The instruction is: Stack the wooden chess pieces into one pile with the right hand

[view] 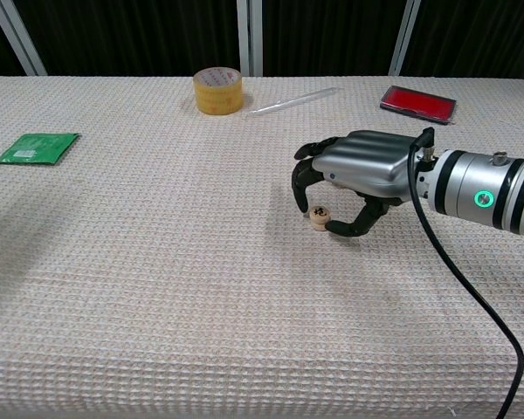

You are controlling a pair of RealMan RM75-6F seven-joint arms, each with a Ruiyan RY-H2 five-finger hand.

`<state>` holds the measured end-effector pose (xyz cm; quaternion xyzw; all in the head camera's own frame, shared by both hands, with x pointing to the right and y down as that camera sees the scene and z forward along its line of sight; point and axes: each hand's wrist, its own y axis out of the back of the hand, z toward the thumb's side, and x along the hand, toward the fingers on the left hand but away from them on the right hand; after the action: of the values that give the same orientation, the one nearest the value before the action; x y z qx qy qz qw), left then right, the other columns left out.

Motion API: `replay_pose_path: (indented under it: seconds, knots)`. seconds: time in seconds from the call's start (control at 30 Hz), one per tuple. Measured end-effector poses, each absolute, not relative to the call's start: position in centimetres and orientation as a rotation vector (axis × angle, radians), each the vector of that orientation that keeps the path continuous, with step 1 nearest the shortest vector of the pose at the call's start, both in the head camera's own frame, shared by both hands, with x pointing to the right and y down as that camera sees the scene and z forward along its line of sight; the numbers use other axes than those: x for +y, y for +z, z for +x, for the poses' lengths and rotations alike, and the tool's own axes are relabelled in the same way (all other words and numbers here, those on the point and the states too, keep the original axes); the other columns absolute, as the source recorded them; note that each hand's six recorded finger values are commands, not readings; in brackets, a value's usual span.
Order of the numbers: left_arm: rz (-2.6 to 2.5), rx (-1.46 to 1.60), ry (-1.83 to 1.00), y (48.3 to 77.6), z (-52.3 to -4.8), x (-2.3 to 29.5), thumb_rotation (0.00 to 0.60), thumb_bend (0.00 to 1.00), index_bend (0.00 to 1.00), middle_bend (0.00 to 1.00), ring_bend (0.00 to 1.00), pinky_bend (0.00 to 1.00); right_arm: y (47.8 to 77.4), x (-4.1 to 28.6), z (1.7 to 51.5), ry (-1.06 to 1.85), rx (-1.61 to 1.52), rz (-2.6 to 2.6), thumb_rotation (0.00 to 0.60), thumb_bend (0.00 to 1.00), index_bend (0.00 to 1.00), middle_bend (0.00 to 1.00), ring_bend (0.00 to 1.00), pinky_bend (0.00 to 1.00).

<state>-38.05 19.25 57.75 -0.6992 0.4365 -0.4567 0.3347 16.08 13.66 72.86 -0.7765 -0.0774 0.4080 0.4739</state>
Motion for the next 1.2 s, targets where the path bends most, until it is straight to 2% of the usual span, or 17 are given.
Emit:
replay_pose_path:
  seconds: [0.23,0.3,0.4,0.6,0.73,1.1,1.2]
  knots:
    - [-1.816,1.155,-1.198,57.6,-38.5,19.4,0.6,0.05,0.24,0.18,0.16,0.21,70.9,12.0,19.5,1.05,-0.287,-1.833,0.6,0.27,0.33,0.21,0.03,0.14]
    - [-1.817,1.16,-1.198,57.6,-38.6,19.4,0.6,0.05,0.24,0.19,0.16,0.21,70.4,11.6,20.7,1.082,-0.323,-1.823,0.6,0.22,0.33,0.21,0.03,0.14]
    - [-1.825,1.157,-1.194,57.8,-38.5,19.4,0.6,0.05,0.24,0.18,0.16,0.21,70.8,11.4,22.5,1.151,-0.353,-1.821,0.6,0.18,0.36,0.22,0.03,0.14]
    - [-1.83,1.147,-1.19,57.9,-38.2,19.4,0.6,0.05,0.24,0.18,0.16,0.21,72.8,11.3,24.3,1.233,-0.351,-1.813,0.6,0.19,0.39,0.22,0.03,0.14]
    - [-1.824,1.15,-1.192,57.8,-38.3,19.4,0.6,0.05,0.24,0.18,0.16,0.21,73.9,11.5,24.4,1.253,-0.353,-1.835,0.6,0.25,0.4,0.22,0.03,0.14]
    - [-1.823,1.151,-1.201,57.9,-38.4,19.5,0.6,0.05,0.24,0.18,0.16,0.21,74.5,11.4,24.2,1.241,-0.348,-1.845,0.6,0.27,0.43,0.24,0.03,0.14]
    - [-1.822,1.15,-1.201,57.9,-38.4,19.4,0.6,0.05,0.24,0.18,0.16,0.21,74.6,11.3,24.2,1.238,-0.347,-1.847,0.6,0.29,0.46,0.26,0.03,0.14]
